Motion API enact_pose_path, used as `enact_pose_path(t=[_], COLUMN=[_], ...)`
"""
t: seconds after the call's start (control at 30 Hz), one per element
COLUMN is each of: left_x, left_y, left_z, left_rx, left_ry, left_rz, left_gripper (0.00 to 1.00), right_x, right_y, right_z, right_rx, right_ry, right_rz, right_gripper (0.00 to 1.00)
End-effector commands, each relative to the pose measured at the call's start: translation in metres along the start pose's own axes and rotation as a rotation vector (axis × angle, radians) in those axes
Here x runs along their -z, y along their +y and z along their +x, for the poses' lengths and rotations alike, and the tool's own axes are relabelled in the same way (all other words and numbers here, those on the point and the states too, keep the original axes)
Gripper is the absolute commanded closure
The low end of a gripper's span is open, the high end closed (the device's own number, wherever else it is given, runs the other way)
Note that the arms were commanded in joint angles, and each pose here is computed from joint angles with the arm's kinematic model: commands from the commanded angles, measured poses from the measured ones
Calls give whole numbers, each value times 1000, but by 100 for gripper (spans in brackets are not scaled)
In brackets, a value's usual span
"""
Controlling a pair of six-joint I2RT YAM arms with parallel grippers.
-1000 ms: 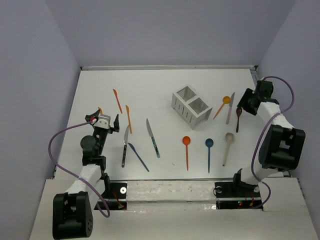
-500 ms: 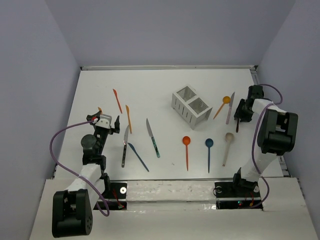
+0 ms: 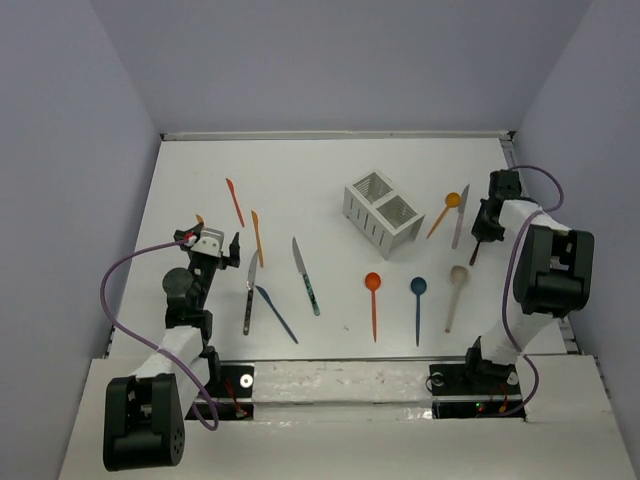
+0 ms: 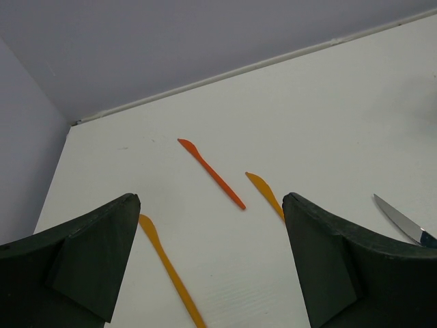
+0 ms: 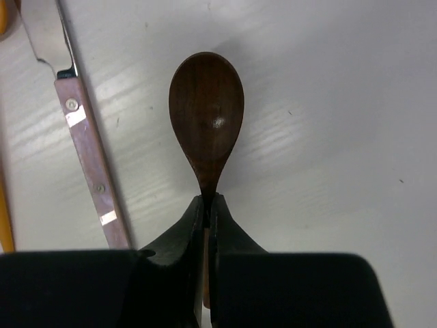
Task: Sort the eating utensils into containers
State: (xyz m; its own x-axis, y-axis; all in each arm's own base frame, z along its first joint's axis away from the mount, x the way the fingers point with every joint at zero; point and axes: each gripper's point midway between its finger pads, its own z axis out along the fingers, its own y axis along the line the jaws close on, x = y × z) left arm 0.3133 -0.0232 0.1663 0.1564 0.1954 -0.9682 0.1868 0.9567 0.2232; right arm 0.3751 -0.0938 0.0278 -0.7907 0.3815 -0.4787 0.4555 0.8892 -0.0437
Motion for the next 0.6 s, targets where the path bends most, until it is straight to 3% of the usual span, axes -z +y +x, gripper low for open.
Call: enact_pose_path(t=[0.0,0.13,0.17,0.33,0.4,0.57], left_x=[-7,-9,-9,-9,-8,-3], left_y=[10,11,11,10,9,5], left_z=[-26,-24,-25,-23,-24,-25], left_rx=[-40,-32,-32,-31,-39,-51], left_ry=[-85,-76,-77,-74,-82,-97], left_rz=[-23,-29,-29,-25,-19,-6], left_gripper=[1,1,1,1,1,1], right_x=[80,200,238,368,387,383], right_y=[-1,34,63,132,162,227], right_z=[-64,-116,-126,-136,-130,-124], right_rx=[-53,-35,-30,-93,-118,-92], right_ry=[-318,-712,-839,-1213,-1289,-1376], right_rz=[-1,-93,-160,-564,-684,-756], right_gripper=[100,100,100,100,100,100])
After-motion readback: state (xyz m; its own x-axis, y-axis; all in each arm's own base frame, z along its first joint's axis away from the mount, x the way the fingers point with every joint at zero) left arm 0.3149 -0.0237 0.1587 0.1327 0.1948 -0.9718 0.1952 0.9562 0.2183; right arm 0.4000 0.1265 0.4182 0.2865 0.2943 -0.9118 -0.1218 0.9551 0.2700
